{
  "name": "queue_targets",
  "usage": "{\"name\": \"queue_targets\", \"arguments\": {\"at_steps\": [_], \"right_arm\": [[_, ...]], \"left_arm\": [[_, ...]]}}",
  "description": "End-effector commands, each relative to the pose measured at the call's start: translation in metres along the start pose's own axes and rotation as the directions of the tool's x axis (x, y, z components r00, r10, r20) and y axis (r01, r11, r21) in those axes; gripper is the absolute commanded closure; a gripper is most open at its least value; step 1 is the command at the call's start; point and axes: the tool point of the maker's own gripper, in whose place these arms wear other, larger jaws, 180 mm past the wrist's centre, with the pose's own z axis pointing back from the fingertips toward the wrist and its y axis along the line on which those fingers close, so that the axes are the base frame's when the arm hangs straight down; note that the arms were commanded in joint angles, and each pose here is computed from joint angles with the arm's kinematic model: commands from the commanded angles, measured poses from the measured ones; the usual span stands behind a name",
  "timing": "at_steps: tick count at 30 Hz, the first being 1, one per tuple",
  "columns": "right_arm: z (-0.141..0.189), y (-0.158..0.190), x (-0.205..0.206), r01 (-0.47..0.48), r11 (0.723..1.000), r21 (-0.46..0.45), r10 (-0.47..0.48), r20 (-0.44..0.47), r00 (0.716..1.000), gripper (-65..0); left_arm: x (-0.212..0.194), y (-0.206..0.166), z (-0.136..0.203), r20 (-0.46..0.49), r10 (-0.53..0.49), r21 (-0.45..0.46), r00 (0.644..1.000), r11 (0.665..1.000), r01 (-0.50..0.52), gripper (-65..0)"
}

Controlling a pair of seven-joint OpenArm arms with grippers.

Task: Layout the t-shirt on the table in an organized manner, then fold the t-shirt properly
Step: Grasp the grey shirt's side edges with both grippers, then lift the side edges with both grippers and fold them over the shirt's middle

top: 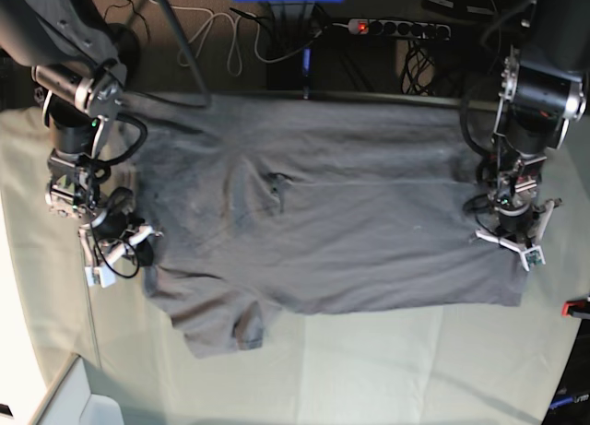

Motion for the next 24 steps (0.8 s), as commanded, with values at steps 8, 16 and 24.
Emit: {"name": "queue_targets", "arguments": {"at_steps": [8,16,24], "right_arm": [[0.000,-0.003,0.009,-0.020,1.000,0.000,0.020,-0.004,1.000,0.0],[0.013,-0.011,0.008,-0.059,0.998,-0.035,0.060,0.025,0.998,0.0],[0.050,0.005,0.020,-0.140,0.986,-0.094,0.153,0.149,0.977,0.0]], "left_arm": [[0.021,0.000,-0.004,0.035,0.028,0.003,0.999,1.000,-0.028,-0.2],[0.051,-0.026,0.017,0.170,0.062,-0.114,0.983,0.993,-0.043,-0.2],[0.024,0.016,0.028,0.142,0.158,-0.032,0.977,0.987,-0.154,-0.2]]}}
